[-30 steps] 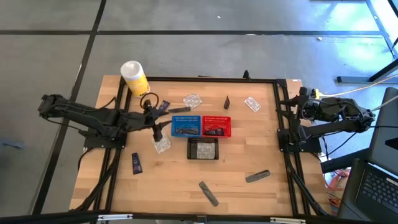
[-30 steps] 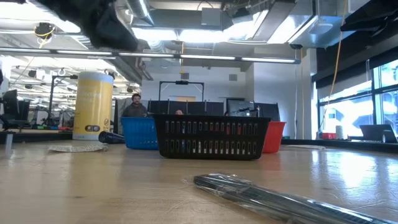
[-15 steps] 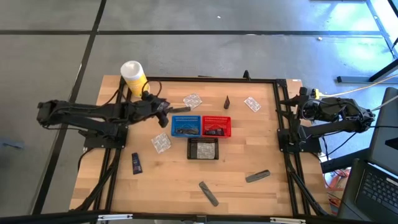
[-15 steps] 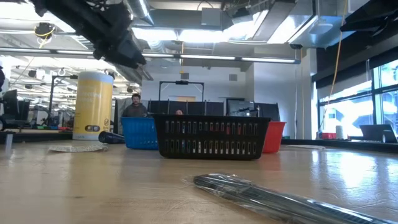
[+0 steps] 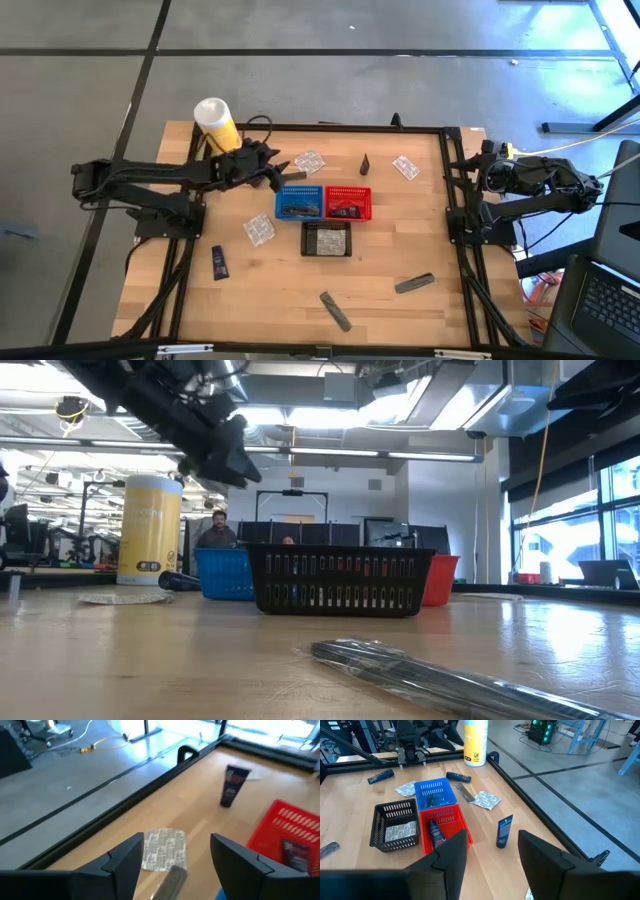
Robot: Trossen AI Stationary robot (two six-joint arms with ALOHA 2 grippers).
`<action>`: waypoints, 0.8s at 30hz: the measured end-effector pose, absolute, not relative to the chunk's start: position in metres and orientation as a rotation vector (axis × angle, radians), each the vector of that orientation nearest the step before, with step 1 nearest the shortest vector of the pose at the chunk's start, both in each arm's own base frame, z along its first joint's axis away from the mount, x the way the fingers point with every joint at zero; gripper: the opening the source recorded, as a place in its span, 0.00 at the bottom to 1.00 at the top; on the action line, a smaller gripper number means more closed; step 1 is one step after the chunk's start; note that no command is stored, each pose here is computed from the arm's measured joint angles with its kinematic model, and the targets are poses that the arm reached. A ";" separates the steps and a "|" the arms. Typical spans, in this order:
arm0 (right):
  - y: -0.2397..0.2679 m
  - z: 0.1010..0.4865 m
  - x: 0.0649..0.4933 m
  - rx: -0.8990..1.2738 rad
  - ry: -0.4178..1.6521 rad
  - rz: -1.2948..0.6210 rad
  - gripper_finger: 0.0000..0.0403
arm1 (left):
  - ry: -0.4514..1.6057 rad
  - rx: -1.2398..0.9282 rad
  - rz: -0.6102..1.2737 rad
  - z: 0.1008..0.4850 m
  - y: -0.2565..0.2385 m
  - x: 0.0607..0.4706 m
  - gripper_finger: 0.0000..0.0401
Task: Pick & Place Travel size toiletries
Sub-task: Put the blue shaver cream into the red bin
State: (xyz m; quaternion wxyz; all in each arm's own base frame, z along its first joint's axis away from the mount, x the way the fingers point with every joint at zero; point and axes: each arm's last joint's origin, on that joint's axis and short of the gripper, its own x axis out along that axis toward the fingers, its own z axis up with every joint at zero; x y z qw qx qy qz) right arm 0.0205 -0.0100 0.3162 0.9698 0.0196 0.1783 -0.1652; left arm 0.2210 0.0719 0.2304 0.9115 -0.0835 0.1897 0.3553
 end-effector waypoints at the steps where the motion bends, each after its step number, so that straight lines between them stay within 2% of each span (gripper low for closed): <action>1: -0.010 0.316 0.021 0.040 0.360 -0.334 0.43 | 0.402 -0.175 0.736 0.230 0.075 0.224 0.55; 13: -0.010 0.316 0.021 0.040 0.361 -0.334 0.38 | 0.456 -0.139 0.780 0.236 0.109 0.258 0.53; 24: -0.010 0.316 0.021 0.040 0.360 -0.334 0.36 | 0.480 -0.183 0.666 0.233 0.120 0.264 0.53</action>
